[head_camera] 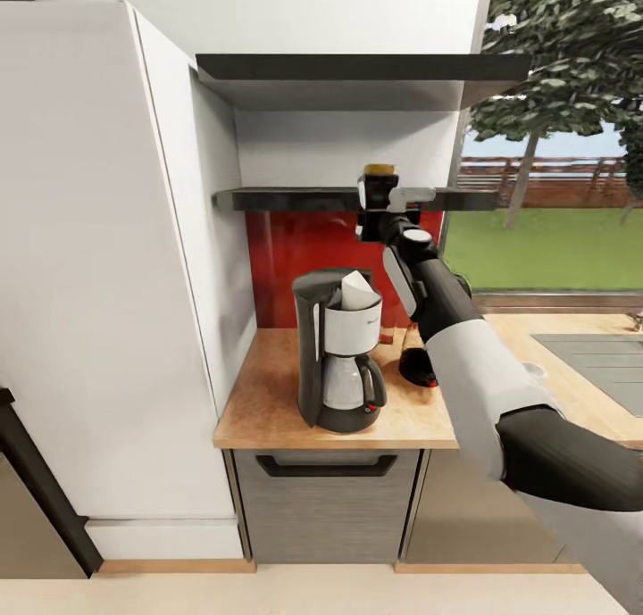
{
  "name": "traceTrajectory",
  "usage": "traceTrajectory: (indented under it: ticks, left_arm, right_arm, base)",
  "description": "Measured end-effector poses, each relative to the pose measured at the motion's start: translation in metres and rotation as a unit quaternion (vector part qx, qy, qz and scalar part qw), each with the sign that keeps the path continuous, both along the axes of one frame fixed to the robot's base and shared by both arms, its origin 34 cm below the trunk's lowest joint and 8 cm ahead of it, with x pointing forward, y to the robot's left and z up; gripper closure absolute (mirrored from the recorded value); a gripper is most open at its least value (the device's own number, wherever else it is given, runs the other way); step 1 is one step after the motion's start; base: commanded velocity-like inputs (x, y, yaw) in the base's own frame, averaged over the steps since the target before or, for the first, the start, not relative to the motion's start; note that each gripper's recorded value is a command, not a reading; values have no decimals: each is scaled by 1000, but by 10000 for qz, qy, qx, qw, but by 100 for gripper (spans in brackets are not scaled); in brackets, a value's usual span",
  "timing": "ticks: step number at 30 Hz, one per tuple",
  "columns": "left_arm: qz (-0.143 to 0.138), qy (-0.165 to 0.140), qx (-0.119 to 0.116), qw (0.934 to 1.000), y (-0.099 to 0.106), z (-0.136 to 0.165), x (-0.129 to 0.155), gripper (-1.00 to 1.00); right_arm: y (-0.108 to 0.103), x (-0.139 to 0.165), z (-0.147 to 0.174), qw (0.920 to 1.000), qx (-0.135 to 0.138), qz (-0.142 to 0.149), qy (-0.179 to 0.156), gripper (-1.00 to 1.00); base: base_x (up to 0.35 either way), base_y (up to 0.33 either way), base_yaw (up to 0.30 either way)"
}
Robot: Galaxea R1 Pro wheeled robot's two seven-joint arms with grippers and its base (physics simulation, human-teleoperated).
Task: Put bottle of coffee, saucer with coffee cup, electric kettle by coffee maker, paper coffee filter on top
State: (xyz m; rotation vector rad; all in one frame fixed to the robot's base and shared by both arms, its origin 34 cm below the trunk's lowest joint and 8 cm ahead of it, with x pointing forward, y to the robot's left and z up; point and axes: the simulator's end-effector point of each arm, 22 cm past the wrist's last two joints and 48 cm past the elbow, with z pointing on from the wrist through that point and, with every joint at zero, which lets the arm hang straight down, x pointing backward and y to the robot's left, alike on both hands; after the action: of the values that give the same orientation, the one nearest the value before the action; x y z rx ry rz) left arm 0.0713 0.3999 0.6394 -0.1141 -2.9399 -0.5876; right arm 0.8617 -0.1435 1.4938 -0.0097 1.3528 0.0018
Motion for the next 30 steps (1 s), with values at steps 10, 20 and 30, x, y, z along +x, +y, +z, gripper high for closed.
traceTrajectory:
  ticks: [10, 20, 30]
  left_arm:
    - [-10, -6, -10, 10000, -1, 0, 1, -100]
    - [-1, -9, -3, 10000, 0, 0, 0, -100]
    - [-2, -1, 7, 10000, 0, 0, 0, -100]
  right_arm:
    - [-6, -38, -55, 9991, 315, 59, -272, 100]
    - [-15, -75, -110, 9992, 330, -34, -227, 100]
    - [-26, -110, -101, 9976, 348, -145, -580, 100]
  base:
    - [-24, 0, 0]
    - [-3, 0, 0]
    - [0, 0, 0]
